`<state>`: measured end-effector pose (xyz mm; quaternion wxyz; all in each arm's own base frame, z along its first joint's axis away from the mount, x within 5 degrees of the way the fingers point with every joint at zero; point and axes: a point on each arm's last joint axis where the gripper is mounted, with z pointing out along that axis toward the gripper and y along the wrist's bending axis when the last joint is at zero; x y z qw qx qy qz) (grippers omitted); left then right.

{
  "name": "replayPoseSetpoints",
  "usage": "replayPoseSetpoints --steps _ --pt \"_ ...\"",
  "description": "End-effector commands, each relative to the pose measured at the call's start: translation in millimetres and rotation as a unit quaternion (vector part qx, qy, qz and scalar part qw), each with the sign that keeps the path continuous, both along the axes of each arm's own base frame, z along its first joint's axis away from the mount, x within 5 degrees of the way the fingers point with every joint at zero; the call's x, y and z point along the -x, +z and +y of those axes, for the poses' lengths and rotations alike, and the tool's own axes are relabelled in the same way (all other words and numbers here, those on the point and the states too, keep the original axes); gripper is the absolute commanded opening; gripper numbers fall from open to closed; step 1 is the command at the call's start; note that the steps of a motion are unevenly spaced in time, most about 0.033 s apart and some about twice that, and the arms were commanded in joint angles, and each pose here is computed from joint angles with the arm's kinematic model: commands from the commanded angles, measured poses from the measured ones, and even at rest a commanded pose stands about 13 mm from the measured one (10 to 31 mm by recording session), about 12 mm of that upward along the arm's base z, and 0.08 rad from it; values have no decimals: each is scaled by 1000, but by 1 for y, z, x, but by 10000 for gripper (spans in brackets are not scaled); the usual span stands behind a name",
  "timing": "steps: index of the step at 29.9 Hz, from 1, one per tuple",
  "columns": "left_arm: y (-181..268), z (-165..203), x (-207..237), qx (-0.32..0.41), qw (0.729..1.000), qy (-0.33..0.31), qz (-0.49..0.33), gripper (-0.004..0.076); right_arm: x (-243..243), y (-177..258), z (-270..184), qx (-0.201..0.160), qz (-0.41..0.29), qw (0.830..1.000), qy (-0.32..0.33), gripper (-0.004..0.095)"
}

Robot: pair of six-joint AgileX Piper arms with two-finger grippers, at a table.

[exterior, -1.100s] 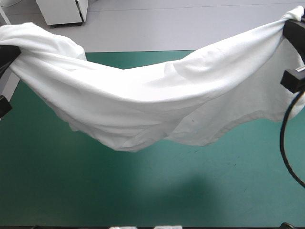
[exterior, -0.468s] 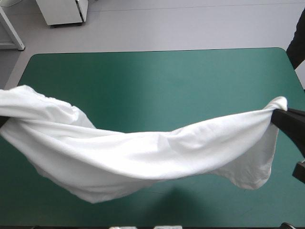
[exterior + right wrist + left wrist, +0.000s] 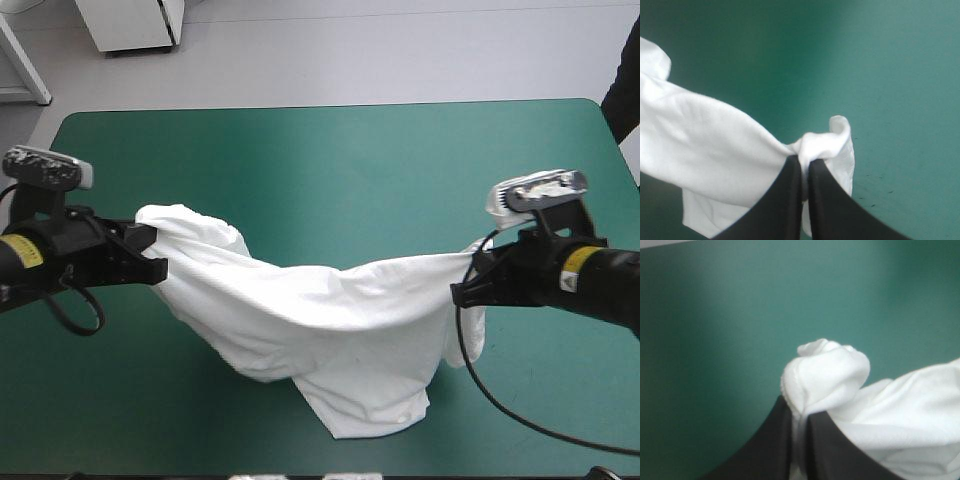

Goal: Fold the cloth

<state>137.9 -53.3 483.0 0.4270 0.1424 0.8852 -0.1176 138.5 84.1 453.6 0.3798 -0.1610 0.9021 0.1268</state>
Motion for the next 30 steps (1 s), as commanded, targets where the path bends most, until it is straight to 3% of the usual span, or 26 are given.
replayPoseSetpoints --steps 1,7,19,26,30 --pt "2 -1 -28 -16 998 31 -45 -10 -34 -8 14 34 -39 999 -8 -17" --pt "-25 -14 -99 -70 995 59 -49 -10 -102 -45 47 107 -53 993 -7 -17" --pt "-105 -30 -208 -140 987 81 -23 -10 -189 -128 101 178 -39 983 29 -17" --pt "-140 -21 -240 -137 985 103 1 -9 -211 -139 115 183 -41 982 32 -16" --pt "-159 -22 -247 -164 982 89 33 44 -218 -138 116 176 -43 983 45 71"
